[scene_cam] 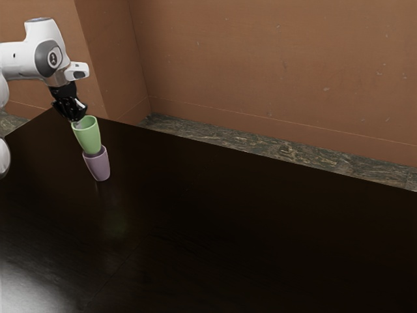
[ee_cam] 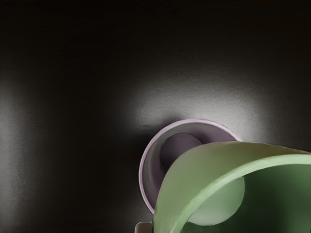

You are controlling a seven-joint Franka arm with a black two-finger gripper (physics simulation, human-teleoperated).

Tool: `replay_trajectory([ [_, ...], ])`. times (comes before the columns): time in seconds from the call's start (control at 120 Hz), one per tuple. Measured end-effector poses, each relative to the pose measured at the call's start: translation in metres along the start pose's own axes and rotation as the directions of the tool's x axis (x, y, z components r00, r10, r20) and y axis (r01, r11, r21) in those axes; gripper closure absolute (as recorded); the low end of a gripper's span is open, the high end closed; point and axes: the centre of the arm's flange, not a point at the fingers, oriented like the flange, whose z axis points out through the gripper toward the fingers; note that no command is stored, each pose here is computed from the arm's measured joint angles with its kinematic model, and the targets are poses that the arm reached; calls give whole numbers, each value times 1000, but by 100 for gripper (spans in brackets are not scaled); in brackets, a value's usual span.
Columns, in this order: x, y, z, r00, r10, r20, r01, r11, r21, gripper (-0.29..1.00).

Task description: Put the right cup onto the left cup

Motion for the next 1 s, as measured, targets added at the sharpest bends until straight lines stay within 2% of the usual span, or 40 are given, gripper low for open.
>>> replay_trajectory([
  [0.408, 5, -4, 16, 1000, 1, -18, -1, 1000, 5, 78],
  [0.575, 4, 0, 26, 1000, 0, -1, 0, 1000, -5, 41],
  [0.675, 4, 0, 22, 1000, -3, -7, 3, 1000, 0, 26],
  [0.9, 14, 23, 5, 999, 29, -29, -28, 999, 18, 9],
  [1.0, 21, 58, -16, 996, 73, -42, -72, 997, 23, 6],
])
